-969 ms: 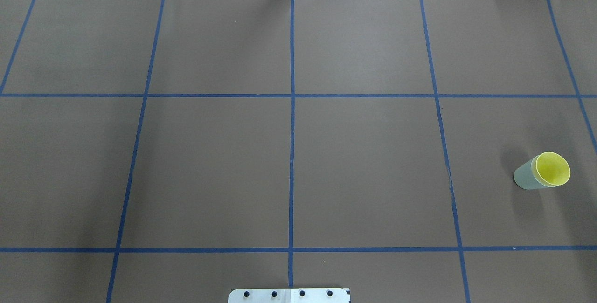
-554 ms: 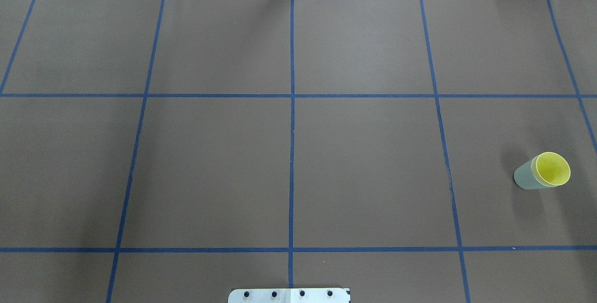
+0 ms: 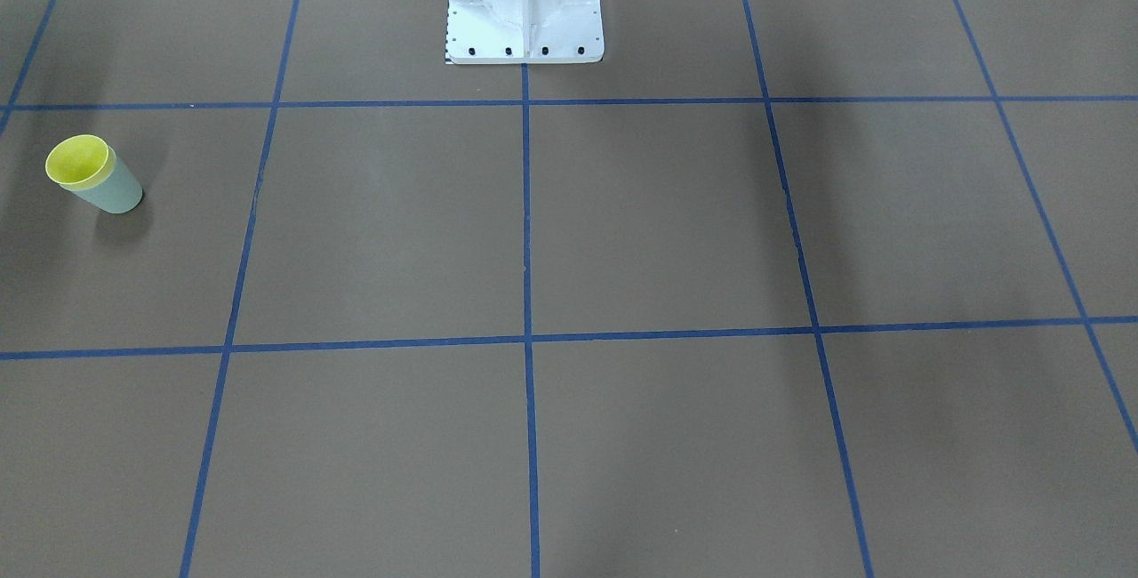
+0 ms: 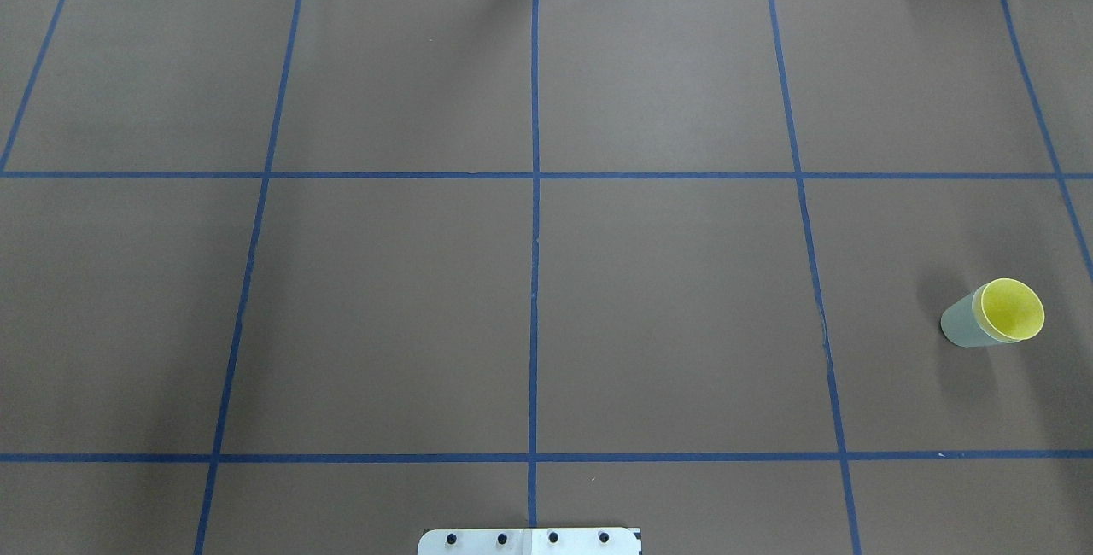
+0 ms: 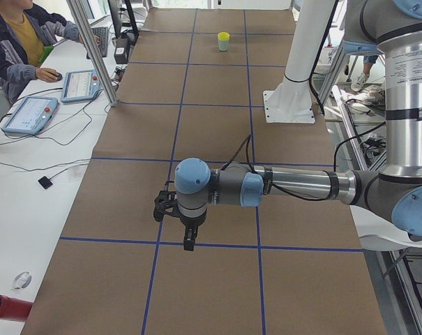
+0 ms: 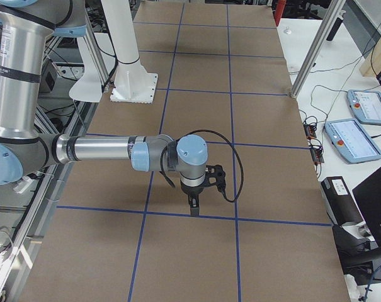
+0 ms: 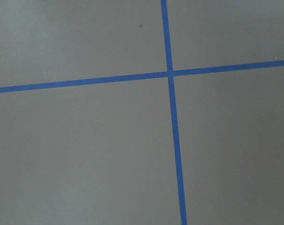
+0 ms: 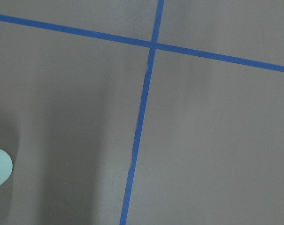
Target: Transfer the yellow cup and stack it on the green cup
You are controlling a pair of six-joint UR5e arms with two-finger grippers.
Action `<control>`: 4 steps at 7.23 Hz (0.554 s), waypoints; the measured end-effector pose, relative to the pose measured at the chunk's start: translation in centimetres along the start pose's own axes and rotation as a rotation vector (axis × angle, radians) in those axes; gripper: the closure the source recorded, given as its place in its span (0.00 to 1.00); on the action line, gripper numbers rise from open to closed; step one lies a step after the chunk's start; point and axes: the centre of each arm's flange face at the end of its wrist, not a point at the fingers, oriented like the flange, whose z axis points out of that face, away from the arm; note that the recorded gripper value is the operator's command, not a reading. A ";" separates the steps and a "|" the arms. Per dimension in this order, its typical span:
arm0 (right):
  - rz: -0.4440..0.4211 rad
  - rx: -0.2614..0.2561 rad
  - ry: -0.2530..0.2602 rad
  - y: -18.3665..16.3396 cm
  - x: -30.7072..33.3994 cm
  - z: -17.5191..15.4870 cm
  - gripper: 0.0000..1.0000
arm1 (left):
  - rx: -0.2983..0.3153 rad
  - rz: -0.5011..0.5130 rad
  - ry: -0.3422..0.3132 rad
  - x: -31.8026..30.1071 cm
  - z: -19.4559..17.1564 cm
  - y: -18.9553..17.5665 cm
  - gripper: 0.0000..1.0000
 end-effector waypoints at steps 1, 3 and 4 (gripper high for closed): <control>0.001 -0.001 -0.001 0.0 0.0 0.0 0.00 | -0.001 -0.001 0.000 0.0 0.0 0.0 0.00; 0.002 -0.002 -0.001 0.0 0.1 0.1 0.00 | -0.005 -0.004 0.000 -0.2 0.2 0.2 0.00; 0.002 -0.002 -0.001 0.0 0.1 0.1 0.00 | -0.007 -0.006 0.000 -0.2 0.3 0.2 0.00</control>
